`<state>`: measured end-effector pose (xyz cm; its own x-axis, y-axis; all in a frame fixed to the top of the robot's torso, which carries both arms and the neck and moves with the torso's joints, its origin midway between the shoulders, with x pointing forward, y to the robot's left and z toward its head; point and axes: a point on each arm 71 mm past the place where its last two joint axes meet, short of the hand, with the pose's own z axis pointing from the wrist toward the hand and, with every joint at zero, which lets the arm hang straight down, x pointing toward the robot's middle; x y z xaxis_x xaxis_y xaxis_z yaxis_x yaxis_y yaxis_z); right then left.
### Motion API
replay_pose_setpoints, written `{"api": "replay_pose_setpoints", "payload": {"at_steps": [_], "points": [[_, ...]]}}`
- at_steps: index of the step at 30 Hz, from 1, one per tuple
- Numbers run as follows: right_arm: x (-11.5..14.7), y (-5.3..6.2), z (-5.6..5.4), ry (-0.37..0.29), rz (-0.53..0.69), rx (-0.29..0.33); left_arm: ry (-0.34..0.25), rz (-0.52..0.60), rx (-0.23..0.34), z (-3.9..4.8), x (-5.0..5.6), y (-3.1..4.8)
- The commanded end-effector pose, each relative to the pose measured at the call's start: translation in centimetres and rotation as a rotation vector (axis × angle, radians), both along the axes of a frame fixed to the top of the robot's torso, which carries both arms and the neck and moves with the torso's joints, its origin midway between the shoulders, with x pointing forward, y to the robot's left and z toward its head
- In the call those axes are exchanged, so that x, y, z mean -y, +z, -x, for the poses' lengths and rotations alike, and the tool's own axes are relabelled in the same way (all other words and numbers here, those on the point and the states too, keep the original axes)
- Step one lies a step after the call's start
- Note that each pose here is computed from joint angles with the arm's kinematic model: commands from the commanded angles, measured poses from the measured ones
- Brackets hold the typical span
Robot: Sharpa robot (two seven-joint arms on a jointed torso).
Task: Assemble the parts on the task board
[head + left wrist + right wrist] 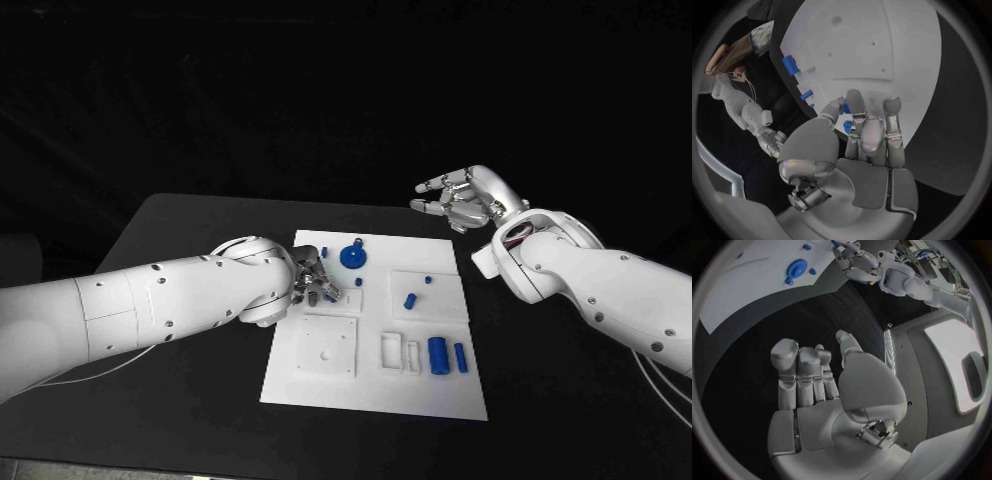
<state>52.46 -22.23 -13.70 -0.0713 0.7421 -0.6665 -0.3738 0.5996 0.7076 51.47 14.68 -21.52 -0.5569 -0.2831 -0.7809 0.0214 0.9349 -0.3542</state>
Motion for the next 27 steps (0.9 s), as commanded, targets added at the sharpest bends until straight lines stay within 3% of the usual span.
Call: {"api": "replay_pose_setpoints", "payload": {"at_steps": [1, 7, 27], "points": [[-0.08, -0.01, 0.02, 0.010, 0.003, -0.003, 0.011, 0.028, 0.035, -0.19, 0.12, 0.28], [-0.10, -0.03, 0.01, 0.010, 0.003, -0.004, 0.020, 0.033, 0.049, -0.35, 0.16, 0.38], [-0.19, -0.13, -0.06, 0.011, 0.005, -0.011, -0.008, -0.016, -0.004, -0.75, 0.95, -0.13]]}}
